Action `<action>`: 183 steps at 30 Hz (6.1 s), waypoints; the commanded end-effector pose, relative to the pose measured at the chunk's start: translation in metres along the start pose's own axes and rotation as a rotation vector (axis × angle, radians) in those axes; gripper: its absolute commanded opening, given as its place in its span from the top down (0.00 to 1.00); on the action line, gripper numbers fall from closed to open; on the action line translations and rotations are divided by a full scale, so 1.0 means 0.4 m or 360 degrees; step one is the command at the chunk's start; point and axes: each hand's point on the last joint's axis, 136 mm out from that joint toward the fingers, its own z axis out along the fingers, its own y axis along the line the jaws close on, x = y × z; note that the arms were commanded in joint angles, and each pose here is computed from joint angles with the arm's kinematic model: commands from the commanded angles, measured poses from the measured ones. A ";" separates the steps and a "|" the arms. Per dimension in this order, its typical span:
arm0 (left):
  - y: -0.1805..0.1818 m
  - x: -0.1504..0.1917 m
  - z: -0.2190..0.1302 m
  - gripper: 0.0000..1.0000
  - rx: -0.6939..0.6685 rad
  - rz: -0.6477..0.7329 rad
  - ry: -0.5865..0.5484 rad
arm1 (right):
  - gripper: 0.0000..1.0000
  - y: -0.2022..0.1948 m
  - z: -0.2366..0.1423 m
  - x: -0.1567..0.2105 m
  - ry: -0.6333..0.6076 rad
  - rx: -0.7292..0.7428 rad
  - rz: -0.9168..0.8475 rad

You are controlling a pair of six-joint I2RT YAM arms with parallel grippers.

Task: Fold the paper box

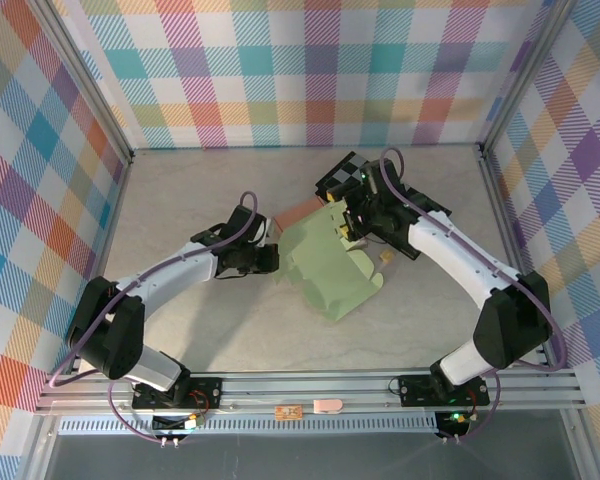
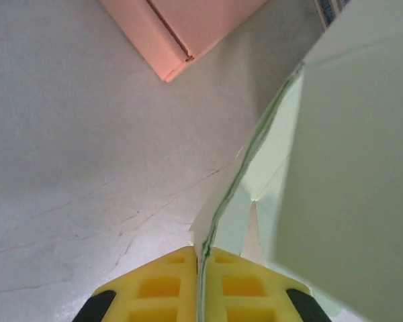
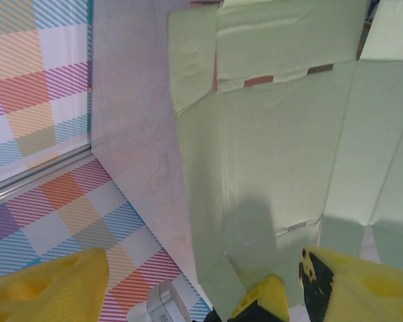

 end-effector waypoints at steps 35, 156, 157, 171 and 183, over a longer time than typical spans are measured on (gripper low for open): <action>-0.011 -0.018 -0.042 1.00 -0.0085 0.0135 -0.0030 | 0.85 -0.040 0.236 0.086 0.0197 0.0113 -0.0033; 0.067 -0.005 -0.006 0.69 0.0430 -0.0115 -0.0096 | 1.00 -0.058 0.179 0.124 -0.0034 -0.0538 -0.0069; 0.066 0.001 0.004 0.68 0.0415 -0.0081 -0.0088 | 1.00 -0.060 0.186 0.125 -0.0010 -0.0558 -0.0086; 0.088 0.069 0.023 0.63 0.0346 0.0081 -0.0162 | 1.00 -0.078 0.213 0.142 0.0105 -0.0683 -0.0158; 0.011 0.040 0.006 0.59 0.0392 0.0244 -0.0277 | 1.00 -0.071 0.205 0.145 0.0122 -0.0709 -0.0158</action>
